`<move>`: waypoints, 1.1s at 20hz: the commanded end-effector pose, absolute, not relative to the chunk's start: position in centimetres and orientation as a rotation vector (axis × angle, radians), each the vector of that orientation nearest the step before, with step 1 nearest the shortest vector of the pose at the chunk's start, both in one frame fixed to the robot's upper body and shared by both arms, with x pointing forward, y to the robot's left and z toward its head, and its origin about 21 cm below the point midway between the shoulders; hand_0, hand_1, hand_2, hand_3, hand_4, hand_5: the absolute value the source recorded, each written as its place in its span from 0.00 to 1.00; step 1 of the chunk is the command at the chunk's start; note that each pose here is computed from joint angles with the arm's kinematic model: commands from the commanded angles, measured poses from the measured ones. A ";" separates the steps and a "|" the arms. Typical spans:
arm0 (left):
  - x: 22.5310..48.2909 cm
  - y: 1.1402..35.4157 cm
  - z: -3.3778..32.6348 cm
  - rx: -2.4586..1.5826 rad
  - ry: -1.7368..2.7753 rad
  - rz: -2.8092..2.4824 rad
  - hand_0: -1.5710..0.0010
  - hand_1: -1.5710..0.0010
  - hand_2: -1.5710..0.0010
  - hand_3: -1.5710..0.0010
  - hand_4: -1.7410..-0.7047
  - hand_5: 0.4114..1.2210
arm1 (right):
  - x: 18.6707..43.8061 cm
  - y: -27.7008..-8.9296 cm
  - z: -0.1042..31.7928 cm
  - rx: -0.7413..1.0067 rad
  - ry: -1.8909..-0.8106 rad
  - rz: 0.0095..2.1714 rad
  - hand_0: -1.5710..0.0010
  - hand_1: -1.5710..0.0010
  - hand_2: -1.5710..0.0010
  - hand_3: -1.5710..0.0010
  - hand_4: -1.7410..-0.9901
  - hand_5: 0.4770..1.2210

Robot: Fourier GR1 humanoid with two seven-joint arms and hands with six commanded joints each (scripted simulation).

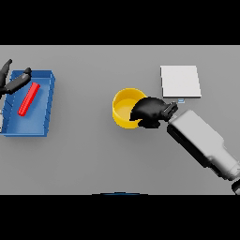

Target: Pick up the red beaker and tilt it to pour out 1 green nut into yellow bowl. Pick up the yellow bowl and place it on the metallic measuring scale.

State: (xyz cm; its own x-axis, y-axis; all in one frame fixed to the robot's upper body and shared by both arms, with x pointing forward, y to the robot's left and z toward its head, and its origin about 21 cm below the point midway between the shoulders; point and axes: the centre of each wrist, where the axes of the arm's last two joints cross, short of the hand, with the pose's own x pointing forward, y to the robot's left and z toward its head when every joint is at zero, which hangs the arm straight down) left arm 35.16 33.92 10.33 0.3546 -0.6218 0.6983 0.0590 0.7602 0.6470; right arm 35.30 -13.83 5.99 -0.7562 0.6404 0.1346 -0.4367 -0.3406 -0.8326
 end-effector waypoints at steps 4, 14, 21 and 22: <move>35.1 33.7 10.4 0.584 -1.140 -0.487 1.00 1.00 1.00 1.00 0.94 0.37 | 35.4 -13.8 8.5 -0.309 -1.230 2.098 0.02 0.02 0.07 0.26 0.01 0.99; 35.4 34.0 10.8 0.553 -1.153 -0.454 1.00 1.00 1.00 1.00 0.90 0.36 | 36.1 -16.6 12.5 -0.497 -1.206 2.015 0.03 0.00 0.03 0.25 0.00 1.00; 34.8 33.9 11.0 0.540 -1.143 -0.438 1.00 1.00 1.00 1.00 0.87 0.40 | 39.0 -20.6 14.0 -0.669 -1.266 1.874 0.01 0.00 0.02 0.27 0.00 1.00; 34.8 33.7 11.4 0.541 -1.146 -0.436 1.00 1.00 1.00 1.00 0.87 0.40 | 39.4 -21.2 14.0 -0.684 -1.251 1.859 0.00 0.00 0.02 0.27 0.00 1.00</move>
